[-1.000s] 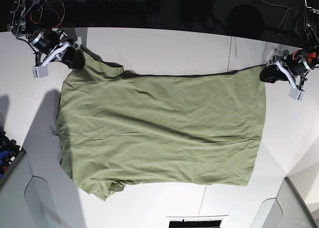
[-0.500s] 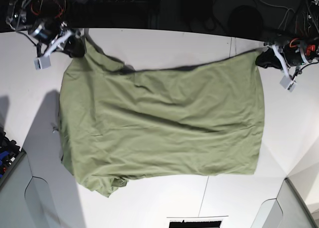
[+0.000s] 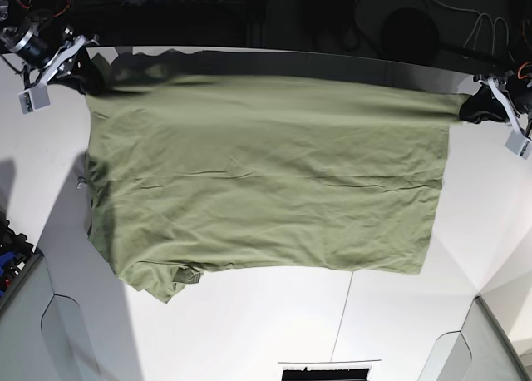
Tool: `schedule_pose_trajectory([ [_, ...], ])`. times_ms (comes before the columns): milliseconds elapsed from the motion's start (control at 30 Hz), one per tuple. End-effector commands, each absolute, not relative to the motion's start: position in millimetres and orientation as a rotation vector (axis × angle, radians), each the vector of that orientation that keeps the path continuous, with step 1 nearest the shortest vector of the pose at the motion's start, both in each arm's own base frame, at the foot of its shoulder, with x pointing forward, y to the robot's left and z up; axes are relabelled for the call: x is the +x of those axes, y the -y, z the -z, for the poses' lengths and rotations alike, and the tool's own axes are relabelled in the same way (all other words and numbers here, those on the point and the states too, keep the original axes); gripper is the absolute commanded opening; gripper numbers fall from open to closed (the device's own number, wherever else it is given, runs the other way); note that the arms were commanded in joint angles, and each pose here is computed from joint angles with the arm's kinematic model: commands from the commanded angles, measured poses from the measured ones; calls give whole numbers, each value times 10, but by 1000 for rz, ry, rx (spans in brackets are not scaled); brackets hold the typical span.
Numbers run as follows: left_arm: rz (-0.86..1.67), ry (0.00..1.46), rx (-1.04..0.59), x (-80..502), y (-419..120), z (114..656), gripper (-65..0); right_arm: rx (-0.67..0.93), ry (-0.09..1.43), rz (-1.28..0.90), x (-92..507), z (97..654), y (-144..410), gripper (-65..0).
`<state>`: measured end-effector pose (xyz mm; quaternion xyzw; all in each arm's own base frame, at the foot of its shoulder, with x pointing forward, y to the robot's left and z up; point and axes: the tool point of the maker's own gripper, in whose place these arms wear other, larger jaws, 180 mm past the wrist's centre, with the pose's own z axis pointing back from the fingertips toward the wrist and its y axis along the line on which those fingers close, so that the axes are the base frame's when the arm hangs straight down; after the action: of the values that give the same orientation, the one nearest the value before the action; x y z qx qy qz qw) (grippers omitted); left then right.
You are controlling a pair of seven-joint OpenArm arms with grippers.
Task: Layout the t-shirt on the table in an organized manner, then fold the t-shirt properly
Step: 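Lift the corners and fold that edge over the shirt body, release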
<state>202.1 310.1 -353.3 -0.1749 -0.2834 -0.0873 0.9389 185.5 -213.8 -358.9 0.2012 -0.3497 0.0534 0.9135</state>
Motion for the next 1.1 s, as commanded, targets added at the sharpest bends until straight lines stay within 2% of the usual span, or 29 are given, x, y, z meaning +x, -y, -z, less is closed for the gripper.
schedule_pose_trajectory([
  [0, 201, 637, -347, 2159, -3138, 3373, -650, 407, 765, -129, 1945, 3471, 2175, -650],
  [167, 219, 697, -323, 2370, -3163, 3257, -650, 383, 852, -145, 2270, 3307, 2214, -650],
  [367, 257, 703, -272, 2530, -3150, 3481, -650, 383, 909, -127, 2625, 3253, 2272, -650],
  [633, 257, 694, -263, 2981, -3166, 3629, -650, 430, 903, -62, 2985, 3443, 2310, -650],
  [1000, 227, 690, -237, 3232, -3252, 3858, -650, 423, 878, -18, 3243, 3660, 2382, -650],
  [1033, 221, 697, -240, 3245, -3256, 3858, -613, 425, 875, -17, 3259, 3677, 2377, -629],
  [1067, 217, 701, -240, 3259, -3259, 3853, -554, 422, 873, -19, 3286, 3680, 2374, -556],
])
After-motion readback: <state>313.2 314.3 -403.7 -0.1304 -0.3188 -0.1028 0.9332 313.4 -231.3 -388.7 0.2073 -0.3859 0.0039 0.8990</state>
